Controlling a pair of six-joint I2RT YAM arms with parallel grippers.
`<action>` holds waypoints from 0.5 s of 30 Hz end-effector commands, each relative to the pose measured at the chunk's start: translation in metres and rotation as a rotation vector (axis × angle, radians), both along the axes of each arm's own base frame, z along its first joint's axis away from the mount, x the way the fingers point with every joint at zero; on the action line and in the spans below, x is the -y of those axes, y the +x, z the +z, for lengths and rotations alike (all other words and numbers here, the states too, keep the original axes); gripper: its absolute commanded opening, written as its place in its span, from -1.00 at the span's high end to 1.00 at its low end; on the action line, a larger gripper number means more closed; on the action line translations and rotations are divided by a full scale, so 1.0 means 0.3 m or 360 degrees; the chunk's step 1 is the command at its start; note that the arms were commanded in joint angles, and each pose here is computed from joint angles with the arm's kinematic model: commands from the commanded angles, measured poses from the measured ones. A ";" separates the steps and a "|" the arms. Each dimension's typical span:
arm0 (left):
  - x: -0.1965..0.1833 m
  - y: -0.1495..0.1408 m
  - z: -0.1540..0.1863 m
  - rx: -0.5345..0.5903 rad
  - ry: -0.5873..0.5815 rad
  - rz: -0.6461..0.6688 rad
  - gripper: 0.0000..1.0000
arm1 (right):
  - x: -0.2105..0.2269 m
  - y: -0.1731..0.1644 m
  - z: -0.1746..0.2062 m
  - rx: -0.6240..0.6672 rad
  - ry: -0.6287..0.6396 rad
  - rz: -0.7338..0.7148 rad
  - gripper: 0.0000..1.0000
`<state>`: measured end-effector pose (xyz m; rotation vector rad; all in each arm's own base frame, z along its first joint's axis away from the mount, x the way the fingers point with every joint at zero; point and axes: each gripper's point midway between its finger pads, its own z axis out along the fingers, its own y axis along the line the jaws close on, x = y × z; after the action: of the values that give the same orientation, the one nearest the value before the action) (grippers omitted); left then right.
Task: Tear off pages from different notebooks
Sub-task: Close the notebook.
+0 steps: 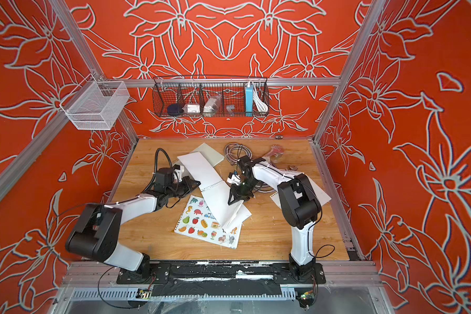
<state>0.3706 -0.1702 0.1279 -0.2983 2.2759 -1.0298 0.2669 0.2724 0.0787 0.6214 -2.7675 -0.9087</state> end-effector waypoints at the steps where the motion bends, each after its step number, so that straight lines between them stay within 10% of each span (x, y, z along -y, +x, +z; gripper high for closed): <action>1: -0.040 -0.105 -0.096 -0.0068 0.0574 -0.0100 1.00 | 0.018 0.068 0.009 0.0143 -0.0140 -0.0065 -0.30; 15: -0.064 -0.185 0.007 0.0377 0.1538 -0.0035 1.00 | 0.260 0.207 0.119 0.0358 -0.0161 -0.0805 -0.61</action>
<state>0.3169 -0.1631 0.1170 0.1741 2.3428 -0.0878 0.3203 0.2117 0.1109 0.1996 -3.1620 -0.7783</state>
